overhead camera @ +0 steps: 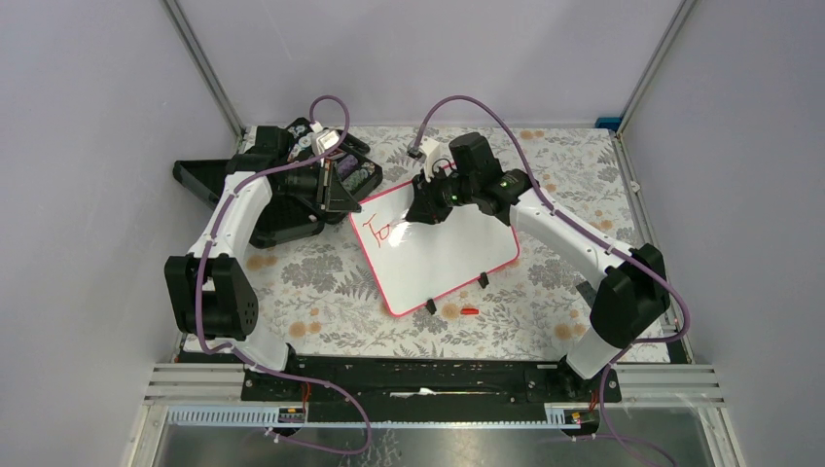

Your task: Write a sentence on the whiteboard

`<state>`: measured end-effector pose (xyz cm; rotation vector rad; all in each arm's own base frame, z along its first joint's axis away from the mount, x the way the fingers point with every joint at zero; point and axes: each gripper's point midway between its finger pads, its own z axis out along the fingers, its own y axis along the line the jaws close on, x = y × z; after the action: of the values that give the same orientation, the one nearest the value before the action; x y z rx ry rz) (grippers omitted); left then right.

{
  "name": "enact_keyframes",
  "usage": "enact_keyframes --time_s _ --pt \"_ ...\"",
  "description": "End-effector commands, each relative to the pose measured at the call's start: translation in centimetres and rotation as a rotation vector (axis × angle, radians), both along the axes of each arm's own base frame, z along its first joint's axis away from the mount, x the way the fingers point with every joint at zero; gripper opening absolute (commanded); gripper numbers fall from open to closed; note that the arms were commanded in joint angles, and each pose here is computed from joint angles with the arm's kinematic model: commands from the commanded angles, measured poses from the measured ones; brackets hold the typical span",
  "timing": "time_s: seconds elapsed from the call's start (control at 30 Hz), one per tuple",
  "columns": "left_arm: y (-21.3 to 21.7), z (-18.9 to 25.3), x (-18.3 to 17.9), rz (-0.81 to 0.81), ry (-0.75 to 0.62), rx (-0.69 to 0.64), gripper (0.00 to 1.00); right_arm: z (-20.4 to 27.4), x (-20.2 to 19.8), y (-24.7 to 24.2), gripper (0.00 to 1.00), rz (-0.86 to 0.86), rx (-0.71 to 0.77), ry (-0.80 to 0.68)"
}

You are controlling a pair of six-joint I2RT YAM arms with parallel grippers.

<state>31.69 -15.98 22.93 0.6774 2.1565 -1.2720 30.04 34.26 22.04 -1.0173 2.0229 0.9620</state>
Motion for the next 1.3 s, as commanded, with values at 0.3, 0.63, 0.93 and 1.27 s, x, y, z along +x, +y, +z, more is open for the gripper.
enact_keyframes --time_s 0.3,0.63,0.93,1.27 --pt "-0.2 0.2 0.0 -0.011 -0.012 -0.009 0.0 -1.4 0.1 -0.7 0.0 -0.012 -0.022 -0.014" --pt "-0.1 0.2 0.0 -0.01 -0.014 -0.007 0.0 -0.6 -0.3 -1.6 0.0 -0.016 -0.035 -0.043" --pt "-0.2 0.3 -0.1 -0.012 -0.015 -0.01 0.0 2.4 -0.3 -1.8 0.0 -0.001 0.022 -0.056" --pt "-0.2 0.3 -0.2 -0.013 -0.016 -0.01 0.0 3.1 0.5 -1.0 0.0 -0.003 0.06 -0.049"
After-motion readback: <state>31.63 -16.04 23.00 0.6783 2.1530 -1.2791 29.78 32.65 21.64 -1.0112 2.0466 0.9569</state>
